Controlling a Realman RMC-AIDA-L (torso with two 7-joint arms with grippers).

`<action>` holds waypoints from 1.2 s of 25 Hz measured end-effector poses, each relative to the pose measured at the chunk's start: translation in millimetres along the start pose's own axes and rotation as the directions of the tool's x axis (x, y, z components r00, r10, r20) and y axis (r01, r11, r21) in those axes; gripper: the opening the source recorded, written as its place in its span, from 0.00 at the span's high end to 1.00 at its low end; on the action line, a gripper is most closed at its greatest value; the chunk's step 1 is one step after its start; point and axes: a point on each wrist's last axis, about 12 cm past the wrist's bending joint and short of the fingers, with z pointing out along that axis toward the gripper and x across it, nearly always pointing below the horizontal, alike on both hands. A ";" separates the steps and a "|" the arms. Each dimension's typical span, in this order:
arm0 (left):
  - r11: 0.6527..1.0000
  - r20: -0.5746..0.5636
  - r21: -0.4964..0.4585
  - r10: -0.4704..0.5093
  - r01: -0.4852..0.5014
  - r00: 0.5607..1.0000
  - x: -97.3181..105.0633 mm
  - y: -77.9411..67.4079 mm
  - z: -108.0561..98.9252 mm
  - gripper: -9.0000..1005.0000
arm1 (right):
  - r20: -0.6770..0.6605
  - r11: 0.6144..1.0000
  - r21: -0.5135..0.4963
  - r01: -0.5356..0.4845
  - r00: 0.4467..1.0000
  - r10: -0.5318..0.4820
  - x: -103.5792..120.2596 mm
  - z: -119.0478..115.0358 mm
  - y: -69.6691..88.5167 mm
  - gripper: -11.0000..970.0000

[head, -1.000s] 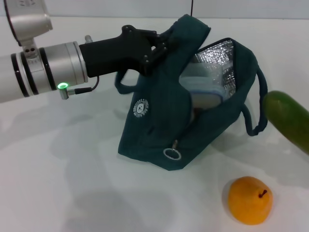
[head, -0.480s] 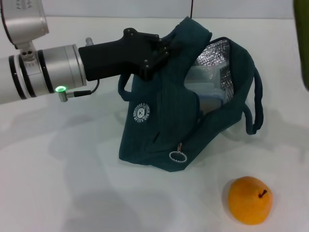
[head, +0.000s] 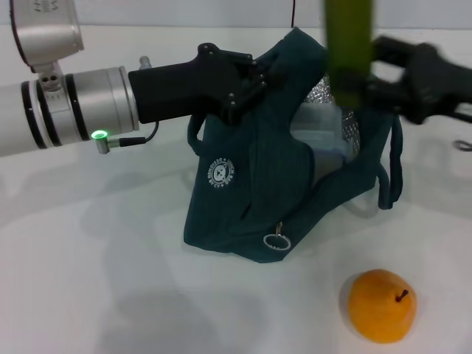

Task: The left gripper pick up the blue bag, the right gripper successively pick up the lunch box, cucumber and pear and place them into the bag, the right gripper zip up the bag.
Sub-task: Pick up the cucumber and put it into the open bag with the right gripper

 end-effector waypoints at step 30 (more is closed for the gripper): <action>0.999 -0.027 -0.042 0.013 -0.014 1.000 6.9 2.5 -3.3 0.91 | 0.017 0.994 -0.007 0.112 0.994 -0.112 55.9 7.0 32.0 0.34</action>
